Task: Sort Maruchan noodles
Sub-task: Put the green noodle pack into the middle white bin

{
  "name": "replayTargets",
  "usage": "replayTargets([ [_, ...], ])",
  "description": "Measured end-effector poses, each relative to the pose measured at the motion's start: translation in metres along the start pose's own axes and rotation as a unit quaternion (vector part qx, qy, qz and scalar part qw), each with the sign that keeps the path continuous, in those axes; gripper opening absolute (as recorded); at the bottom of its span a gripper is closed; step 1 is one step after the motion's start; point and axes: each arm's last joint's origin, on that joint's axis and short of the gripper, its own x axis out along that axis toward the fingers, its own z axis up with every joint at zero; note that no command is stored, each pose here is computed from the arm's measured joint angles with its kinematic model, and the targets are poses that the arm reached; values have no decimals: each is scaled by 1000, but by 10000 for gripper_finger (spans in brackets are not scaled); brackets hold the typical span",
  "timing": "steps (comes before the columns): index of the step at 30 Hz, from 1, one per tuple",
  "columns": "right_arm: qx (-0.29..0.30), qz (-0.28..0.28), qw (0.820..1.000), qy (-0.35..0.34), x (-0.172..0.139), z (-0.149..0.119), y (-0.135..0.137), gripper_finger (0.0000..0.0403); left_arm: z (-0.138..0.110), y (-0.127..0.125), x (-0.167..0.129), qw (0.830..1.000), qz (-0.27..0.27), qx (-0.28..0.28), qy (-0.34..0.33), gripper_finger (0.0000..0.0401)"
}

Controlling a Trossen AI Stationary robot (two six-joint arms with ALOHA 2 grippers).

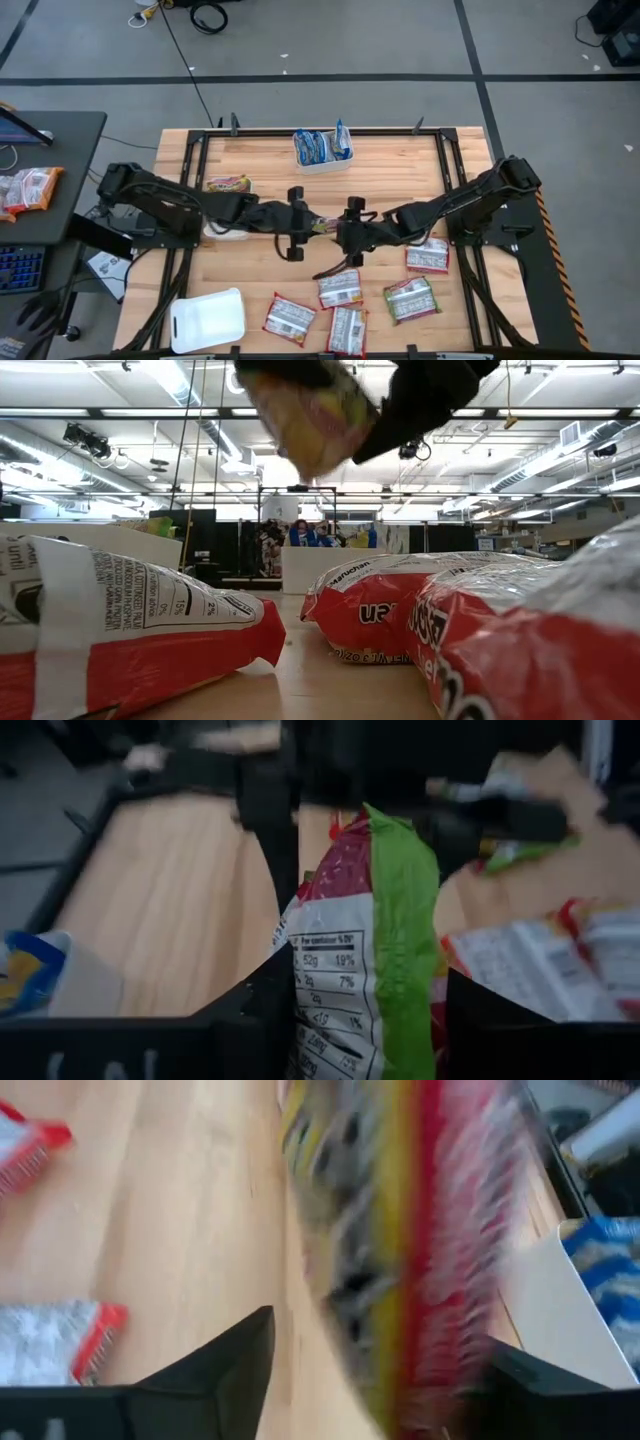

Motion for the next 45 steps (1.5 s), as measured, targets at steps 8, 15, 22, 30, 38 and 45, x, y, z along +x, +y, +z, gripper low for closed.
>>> replayTargets([
  [8, 13, -3, 988, -154, 8, -20, 19, 269, -14, -25, -30, 986, -14, -21, -163, 144],
  [15, 58, 37, 930, -361, -2, -29, 15, 270, -41, -27, -42, 935, -6, -40, -352, 144],
  [22, 76, 57, 890, -445, -8, -19, 0, 270, -50, -22, -35, 897, -27, -41, -439, 144],
  [30, 72, 78, 883, -457, -9, -5, -4, 229, -53, -20, -20, 891, -28, -49, -450, 144],
  [38, 91, 82, 901, -415, 0, -10, -7, 111, -52, -17, -20, 901, 14, -61, -430, 194],
  [45, 64, 44, 942, -326, 5, -10, -8, 57, -37, -21, -25, 956, 36, -26, -290, 280],
])
